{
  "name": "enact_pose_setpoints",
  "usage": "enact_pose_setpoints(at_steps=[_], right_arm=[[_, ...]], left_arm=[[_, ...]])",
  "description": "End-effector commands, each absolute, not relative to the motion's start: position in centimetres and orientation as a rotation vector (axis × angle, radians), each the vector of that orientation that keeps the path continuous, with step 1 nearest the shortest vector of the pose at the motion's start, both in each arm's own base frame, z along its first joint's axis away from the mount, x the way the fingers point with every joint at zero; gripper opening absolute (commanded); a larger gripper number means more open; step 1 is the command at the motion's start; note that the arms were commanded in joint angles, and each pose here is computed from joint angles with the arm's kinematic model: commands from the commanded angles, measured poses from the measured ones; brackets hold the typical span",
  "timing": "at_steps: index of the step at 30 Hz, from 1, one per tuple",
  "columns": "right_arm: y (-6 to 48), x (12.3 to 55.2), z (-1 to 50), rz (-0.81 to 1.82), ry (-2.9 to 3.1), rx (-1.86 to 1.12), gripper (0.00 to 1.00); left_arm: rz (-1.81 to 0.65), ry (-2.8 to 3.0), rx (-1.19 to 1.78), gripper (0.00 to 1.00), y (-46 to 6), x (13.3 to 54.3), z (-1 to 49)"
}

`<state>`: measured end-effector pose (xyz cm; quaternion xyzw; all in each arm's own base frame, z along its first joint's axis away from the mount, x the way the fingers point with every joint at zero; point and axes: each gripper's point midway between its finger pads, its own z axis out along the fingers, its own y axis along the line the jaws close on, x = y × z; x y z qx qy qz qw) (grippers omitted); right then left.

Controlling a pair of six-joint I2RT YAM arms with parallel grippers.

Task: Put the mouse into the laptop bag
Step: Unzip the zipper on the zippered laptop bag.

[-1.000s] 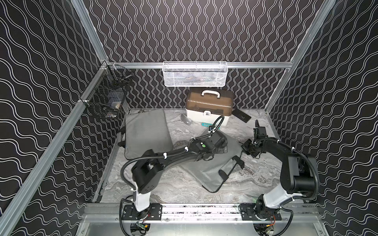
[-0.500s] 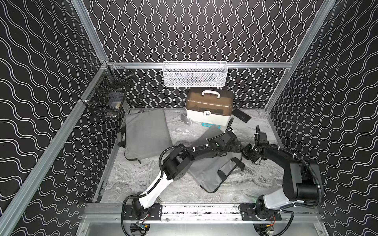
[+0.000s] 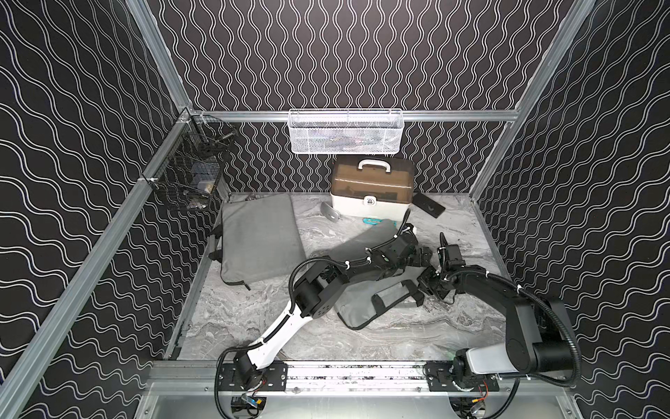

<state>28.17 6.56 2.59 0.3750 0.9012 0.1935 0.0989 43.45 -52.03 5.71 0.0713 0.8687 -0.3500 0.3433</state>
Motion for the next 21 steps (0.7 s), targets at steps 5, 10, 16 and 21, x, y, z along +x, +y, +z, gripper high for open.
enact_pose_setpoints(at_steps=[5,10,16,21], right_arm=[[5.8,27.4,3.8,0.71,2.59,1.142,0.0],[5.8,27.7,4.9,0.727,2.537,1.08,0.0],[5.8,27.8,4.8,0.735,2.52,1.063,0.0],[6.4,27.9,4.5,0.786,2.504,1.046,0.0]], left_arm=[[-0.3,2.73,0.022,0.91,-40.8,38.4,0.4],[-0.319,2.756,-0.006,0.92,-40.2,37.3,4.7],[-0.249,2.877,-0.09,0.93,-39.4,35.9,5.3],[-0.385,2.884,-0.158,0.94,-40.7,36.9,5.5]])
